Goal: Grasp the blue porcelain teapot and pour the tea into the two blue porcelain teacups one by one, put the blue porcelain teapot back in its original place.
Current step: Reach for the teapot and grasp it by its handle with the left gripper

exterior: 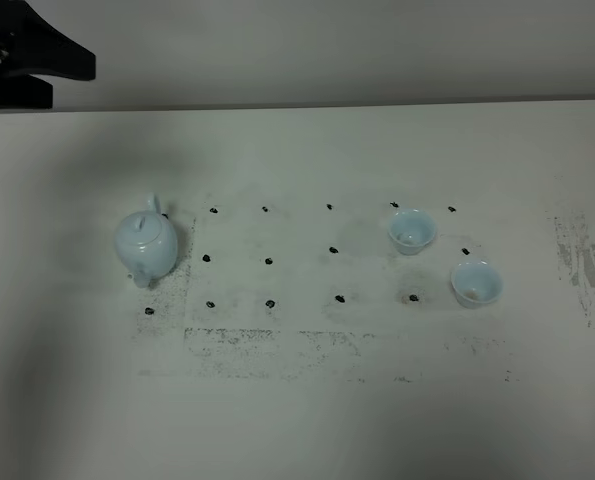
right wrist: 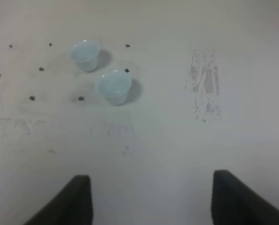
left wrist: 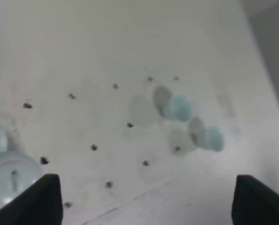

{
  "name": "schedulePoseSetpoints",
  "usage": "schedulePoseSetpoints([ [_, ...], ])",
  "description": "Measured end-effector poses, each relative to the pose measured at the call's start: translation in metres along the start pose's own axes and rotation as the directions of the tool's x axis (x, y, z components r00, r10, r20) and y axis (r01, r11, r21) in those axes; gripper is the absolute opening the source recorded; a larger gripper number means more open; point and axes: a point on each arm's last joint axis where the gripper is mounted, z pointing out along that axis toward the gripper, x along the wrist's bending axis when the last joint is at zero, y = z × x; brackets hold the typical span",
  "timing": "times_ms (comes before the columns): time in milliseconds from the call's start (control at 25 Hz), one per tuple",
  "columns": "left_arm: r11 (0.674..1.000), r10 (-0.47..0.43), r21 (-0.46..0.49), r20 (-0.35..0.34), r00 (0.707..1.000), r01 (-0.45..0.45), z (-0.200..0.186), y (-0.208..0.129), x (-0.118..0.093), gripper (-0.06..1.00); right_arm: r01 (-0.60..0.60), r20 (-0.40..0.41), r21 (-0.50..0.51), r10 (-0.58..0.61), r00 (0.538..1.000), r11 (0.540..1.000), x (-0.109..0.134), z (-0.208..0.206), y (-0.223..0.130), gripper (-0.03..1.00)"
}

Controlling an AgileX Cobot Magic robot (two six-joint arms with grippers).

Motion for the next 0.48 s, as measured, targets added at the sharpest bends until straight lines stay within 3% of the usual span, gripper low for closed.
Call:
schedulePoseSetpoints([
  [160, 0.998, 0.056, 0.049, -0.114, 0.992, -0.051, 0.025, -0.001, -0.015, 0.70, 0.000, 0.000, 0.000, 0.000, 1.000, 1.000, 0.000, 0.000, 0.000, 0.52],
  [320, 0.981, 0.192, 0.071, -0.179, 0.965, -0.182, 0.054, -0.001, -0.043, 0.70, 0.000, 0.000, 0.000, 0.000, 1.000, 1.000, 0.000, 0.000, 0.000, 0.52],
  [480, 0.926, 0.377, 0.129, -0.247, 0.893, -0.356, 0.081, -0.006, -0.073, 0.70, 0.000, 0.000, 0.000, 0.000, 1.000, 1.000, 0.000, 0.000, 0.000, 0.52],
])
